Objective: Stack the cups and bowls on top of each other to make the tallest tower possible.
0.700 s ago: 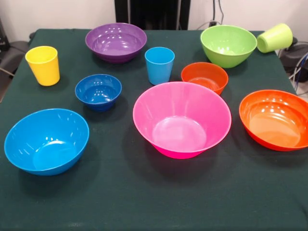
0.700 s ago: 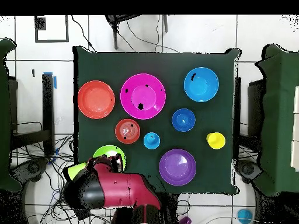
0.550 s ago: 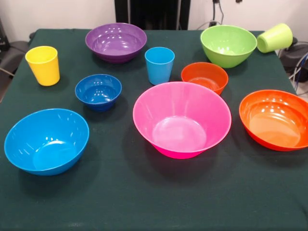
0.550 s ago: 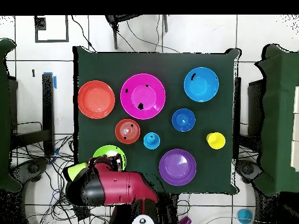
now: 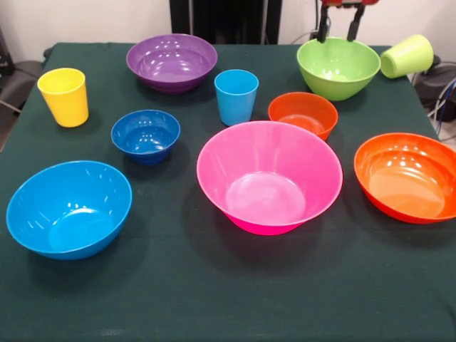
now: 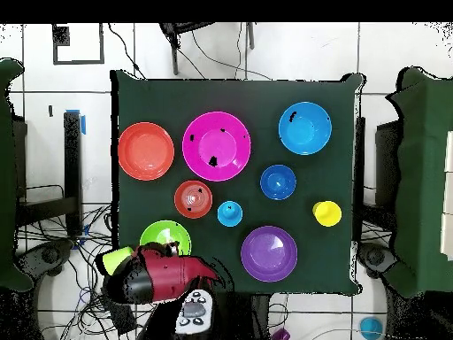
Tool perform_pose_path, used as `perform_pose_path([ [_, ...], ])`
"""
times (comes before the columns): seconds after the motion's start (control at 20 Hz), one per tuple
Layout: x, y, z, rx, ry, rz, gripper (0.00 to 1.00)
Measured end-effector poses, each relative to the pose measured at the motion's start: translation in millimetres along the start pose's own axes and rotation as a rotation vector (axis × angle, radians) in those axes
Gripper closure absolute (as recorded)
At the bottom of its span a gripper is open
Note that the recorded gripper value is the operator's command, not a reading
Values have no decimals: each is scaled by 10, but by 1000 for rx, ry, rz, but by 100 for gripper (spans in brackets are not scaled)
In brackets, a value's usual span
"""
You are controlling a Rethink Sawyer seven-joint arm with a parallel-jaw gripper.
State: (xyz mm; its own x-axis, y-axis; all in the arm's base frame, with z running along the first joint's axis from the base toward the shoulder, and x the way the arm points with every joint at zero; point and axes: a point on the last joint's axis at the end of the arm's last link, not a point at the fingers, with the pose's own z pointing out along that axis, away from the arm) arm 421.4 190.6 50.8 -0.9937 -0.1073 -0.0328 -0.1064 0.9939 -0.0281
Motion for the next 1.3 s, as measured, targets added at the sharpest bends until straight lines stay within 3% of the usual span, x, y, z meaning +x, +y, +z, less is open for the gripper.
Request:
perform_pose_path([
  [0.45,185,181,236,10,47,-18,0],
  [0.8,122,387,75,7,3,-8,0],
  [1.1,-57,417,-171,-2,-55,38,0],
  [1.3,-74,419,-194,-3,-61,58,0],
])
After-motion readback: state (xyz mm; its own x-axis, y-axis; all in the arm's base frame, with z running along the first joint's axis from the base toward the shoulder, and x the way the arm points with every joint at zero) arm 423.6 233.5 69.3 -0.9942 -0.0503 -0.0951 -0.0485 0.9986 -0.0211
